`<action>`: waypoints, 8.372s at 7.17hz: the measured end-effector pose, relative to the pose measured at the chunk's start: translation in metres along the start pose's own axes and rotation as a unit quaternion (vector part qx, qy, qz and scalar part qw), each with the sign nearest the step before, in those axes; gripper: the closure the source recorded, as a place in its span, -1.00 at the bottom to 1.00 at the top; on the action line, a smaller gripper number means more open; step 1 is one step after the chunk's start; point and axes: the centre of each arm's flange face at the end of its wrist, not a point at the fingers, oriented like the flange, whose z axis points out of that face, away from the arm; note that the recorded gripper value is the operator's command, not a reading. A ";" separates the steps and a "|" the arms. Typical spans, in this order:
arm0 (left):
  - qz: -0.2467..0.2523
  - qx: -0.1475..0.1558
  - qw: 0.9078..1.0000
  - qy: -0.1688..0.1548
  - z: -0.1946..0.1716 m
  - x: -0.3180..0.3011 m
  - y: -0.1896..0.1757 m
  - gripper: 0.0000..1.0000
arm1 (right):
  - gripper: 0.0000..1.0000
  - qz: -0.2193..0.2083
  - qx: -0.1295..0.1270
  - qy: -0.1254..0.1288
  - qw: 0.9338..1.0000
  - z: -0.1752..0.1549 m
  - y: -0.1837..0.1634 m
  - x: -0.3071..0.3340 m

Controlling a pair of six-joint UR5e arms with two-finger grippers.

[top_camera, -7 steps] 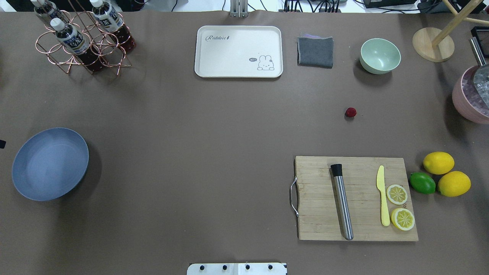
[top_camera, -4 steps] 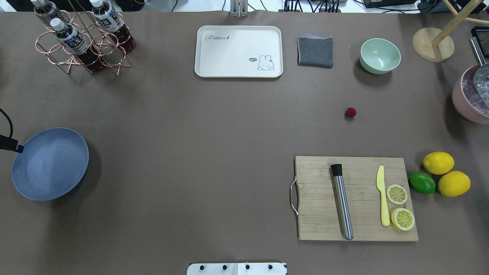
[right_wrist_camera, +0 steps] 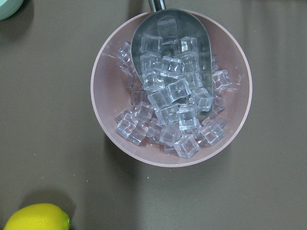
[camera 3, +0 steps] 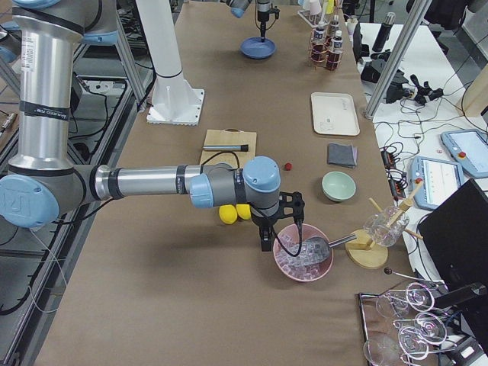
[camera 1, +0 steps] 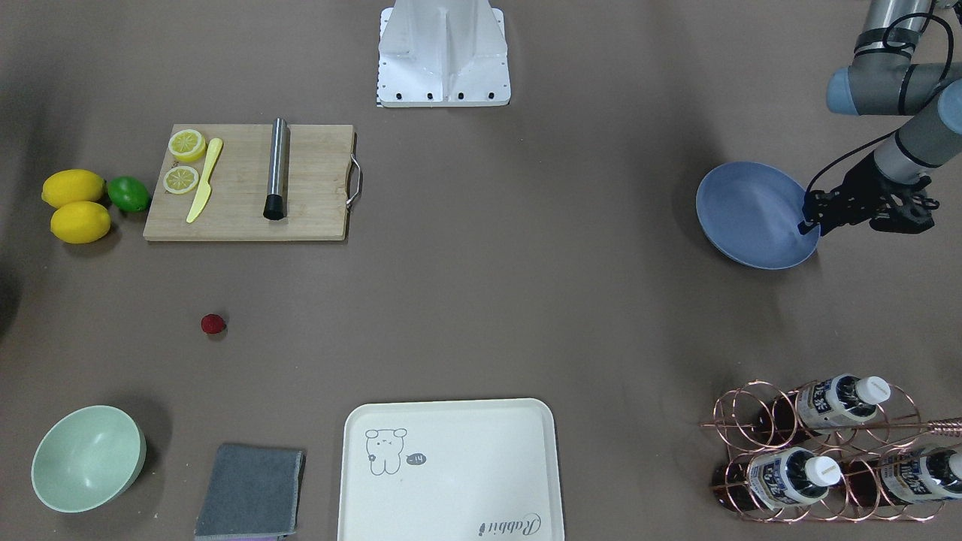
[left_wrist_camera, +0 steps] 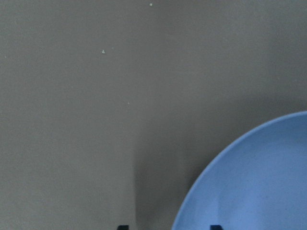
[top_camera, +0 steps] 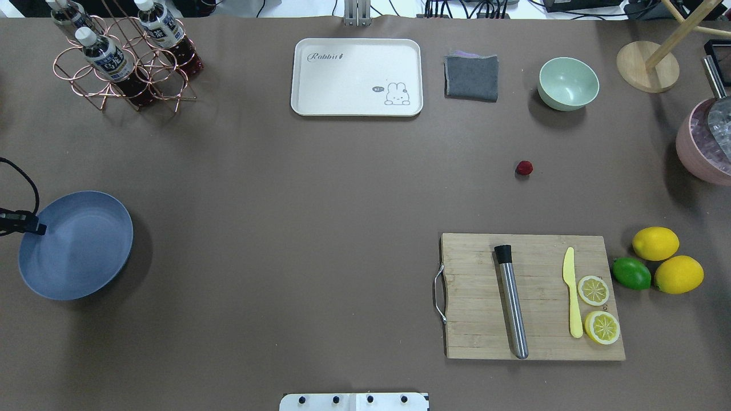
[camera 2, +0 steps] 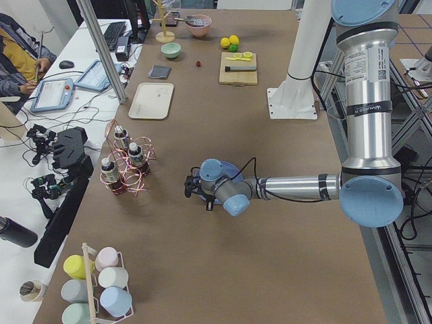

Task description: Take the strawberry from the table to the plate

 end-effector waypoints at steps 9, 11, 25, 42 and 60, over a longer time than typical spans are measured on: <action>-0.101 -0.013 0.987 0.127 -0.058 0.256 -0.033 1.00 | -0.88 -0.028 -0.019 -0.030 0.999 0.061 -0.133 -0.281; -0.115 0.002 0.988 0.103 -0.041 0.378 -0.028 1.00 | -0.83 -0.052 -0.027 -0.022 0.998 0.110 -0.128 -0.353; -0.132 0.046 0.989 0.055 -0.012 0.511 -0.002 -0.95 | 1.00 -0.076 -0.003 -0.064 0.995 0.158 -0.128 -0.509; 0.005 0.040 0.999 0.002 -0.144 0.185 -0.089 -0.95 | -1.00 -0.043 -0.022 -0.004 0.999 0.027 -0.084 -0.436; 0.051 0.044 0.997 -0.029 -0.210 -0.087 -0.025 -0.95 | -1.00 -0.078 -0.077 -0.001 0.994 0.016 -0.052 0.025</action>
